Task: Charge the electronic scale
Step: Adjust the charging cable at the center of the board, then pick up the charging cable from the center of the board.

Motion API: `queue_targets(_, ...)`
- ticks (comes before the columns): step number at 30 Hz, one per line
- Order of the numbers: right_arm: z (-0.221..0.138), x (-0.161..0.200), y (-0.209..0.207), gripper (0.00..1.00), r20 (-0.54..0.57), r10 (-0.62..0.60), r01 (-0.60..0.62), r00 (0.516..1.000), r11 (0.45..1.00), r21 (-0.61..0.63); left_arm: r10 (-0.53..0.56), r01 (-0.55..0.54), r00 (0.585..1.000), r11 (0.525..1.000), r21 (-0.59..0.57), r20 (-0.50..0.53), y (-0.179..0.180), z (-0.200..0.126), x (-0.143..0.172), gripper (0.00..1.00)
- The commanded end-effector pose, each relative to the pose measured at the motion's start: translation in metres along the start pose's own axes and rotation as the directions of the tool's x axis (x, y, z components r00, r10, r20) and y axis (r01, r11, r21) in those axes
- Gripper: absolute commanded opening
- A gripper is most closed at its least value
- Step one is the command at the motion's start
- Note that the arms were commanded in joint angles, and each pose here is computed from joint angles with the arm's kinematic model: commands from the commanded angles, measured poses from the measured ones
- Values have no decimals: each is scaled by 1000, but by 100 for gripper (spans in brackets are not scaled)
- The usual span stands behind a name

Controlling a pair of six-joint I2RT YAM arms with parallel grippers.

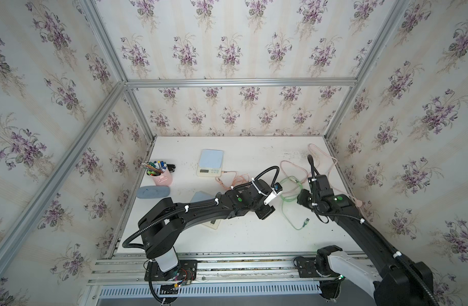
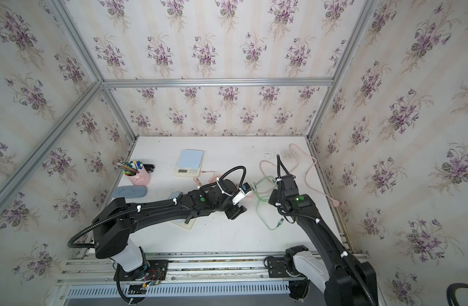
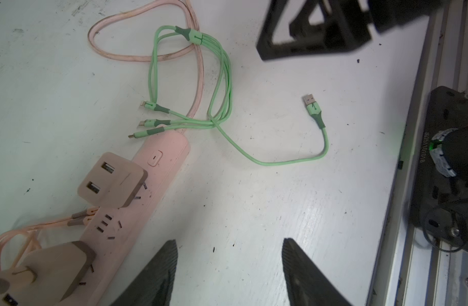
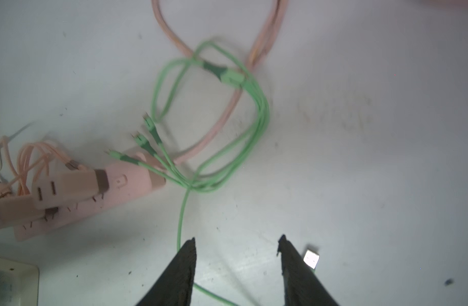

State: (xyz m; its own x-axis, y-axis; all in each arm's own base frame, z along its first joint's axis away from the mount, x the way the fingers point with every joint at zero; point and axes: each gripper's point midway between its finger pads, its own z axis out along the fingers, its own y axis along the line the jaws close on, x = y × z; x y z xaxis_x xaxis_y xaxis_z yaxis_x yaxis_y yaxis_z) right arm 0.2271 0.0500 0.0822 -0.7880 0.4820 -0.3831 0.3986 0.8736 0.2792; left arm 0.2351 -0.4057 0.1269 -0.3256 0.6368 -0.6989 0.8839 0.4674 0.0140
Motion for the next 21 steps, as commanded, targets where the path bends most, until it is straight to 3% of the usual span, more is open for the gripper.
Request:
queue_targets(1,13,36,-4,53,-109,315,-322,943,945,-54,9,-9,1000,1000,13,-26,-3,2,6,65)
queue_targets(6,26,53,3,53,-176,399,-420,900,901,-109,17,-17,999,1000,3,-38,-2,-1,17,65)
queue_targets(9,26,53,8,53,-175,369,-392,913,911,-124,42,-43,998,999,-9,-43,0,1,23,65)
queue_targets(13,15,41,37,55,-82,40,-52,996,988,-147,20,-21,999,999,-26,-47,6,3,26,65)
queue_targets(17,11,44,64,59,-45,-284,279,958,956,-94,-49,49,999,999,-14,-10,10,-1,29,65)
queue_targets(21,29,55,59,63,-121,-363,364,924,931,-16,-83,83,997,996,-30,-5,16,-7,37,65)
